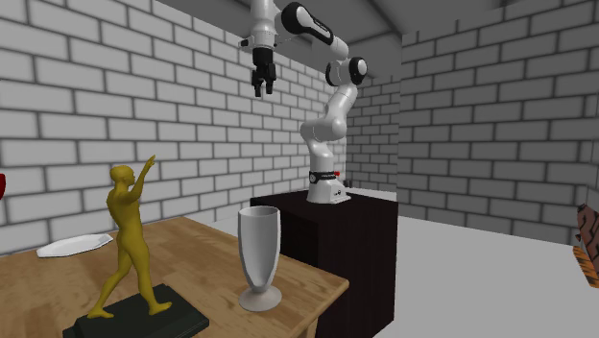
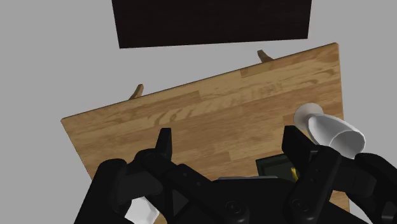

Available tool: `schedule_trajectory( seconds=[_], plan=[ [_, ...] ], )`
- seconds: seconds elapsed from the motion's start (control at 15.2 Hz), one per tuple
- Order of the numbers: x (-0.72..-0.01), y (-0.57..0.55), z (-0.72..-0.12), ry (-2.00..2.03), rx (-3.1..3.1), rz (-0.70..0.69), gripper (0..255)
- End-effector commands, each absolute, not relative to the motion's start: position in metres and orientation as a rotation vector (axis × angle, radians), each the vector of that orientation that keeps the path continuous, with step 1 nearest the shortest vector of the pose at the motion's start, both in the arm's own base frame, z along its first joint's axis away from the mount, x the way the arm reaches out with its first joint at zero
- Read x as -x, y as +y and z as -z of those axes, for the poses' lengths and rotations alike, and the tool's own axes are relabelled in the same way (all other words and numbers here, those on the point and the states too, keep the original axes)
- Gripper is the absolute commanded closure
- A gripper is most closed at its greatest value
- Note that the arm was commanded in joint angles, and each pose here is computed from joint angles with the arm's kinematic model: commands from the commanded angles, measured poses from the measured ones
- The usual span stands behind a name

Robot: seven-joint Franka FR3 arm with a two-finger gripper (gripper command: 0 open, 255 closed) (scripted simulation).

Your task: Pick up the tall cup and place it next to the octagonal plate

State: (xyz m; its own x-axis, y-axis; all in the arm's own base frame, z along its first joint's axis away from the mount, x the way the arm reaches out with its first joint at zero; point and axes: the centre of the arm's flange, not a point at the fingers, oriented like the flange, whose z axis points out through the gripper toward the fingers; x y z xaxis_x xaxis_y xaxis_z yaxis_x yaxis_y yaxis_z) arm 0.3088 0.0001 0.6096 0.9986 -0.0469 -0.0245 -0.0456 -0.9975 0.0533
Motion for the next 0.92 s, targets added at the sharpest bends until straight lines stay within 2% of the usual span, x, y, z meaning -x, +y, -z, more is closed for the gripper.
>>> schedule_trajectory(
  seconds=[0.0, 0.86],
  plan=[
    [-0.309, 0.0, -0.61, -0.072, -3.088, 0.04, 0],
    [-0.38, 0.098, -0.491, -0.046, -3.105, 0.025, 0]
  ],
)
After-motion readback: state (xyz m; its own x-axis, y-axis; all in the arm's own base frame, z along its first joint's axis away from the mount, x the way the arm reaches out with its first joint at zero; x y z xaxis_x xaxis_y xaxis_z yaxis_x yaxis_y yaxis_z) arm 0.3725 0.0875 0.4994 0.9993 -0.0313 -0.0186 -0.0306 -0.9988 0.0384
